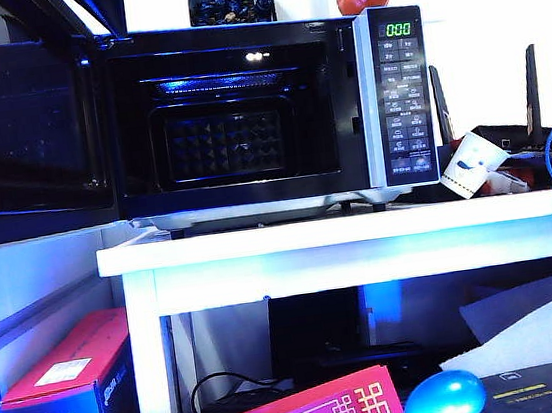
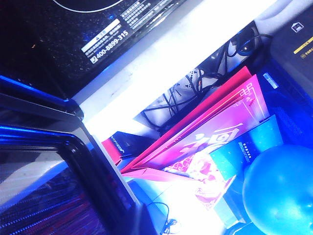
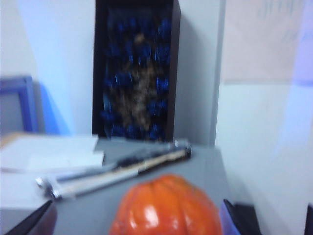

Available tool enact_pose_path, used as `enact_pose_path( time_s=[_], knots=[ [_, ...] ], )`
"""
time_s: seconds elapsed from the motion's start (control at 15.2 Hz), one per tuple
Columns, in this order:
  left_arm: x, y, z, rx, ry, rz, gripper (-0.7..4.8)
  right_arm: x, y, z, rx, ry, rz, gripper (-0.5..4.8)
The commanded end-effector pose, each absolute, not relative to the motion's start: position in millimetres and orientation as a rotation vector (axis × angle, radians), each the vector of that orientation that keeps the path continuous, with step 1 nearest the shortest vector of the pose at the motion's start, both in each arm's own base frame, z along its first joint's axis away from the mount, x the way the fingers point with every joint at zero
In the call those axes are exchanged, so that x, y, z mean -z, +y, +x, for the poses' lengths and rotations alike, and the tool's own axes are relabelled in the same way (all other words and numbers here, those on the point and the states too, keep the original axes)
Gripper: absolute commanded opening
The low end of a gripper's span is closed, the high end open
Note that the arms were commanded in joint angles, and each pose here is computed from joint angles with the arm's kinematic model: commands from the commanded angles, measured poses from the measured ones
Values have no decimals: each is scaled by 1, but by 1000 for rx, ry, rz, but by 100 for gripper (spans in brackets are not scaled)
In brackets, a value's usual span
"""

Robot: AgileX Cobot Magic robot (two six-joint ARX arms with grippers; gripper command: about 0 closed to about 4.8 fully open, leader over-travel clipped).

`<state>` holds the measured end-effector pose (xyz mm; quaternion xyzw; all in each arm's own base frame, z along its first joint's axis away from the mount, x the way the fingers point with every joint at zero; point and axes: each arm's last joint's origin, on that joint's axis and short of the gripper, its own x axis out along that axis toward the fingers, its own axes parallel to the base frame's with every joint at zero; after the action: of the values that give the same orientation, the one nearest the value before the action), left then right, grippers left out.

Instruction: Open the microwave door, place the orange inside the microwave, then close the microwave door.

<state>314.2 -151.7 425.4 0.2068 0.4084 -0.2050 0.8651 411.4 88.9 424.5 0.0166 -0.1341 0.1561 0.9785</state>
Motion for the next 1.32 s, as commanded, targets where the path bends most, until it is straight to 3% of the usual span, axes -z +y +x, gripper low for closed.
enact_pose_path(
  time_s=[0.07, 0.92, 0.99, 1.05, 1.12, 1.32],
  knots=[
    [-429, -151, 312, 429, 839, 434, -5, -423, 92, 424, -315, -251, 30, 436],
    [-429, -151, 312, 432, 838, 434, -5, -405, 102, 462, -283, -192, 13, 438],
    [-429, -151, 312, 432, 837, 436, -5, -404, 102, 463, -280, -182, 12, 340],
    [-429, -151, 312, 432, 837, 436, -5, -403, 102, 463, -280, -173, 7, 203],
    [-429, -151, 312, 432, 837, 436, -5, -402, 102, 463, -303, -168, 2, 173],
    [-430, -151, 313, 432, 825, 433, -5, -407, 107, 458, -339, -180, 1, 174]
  ],
)
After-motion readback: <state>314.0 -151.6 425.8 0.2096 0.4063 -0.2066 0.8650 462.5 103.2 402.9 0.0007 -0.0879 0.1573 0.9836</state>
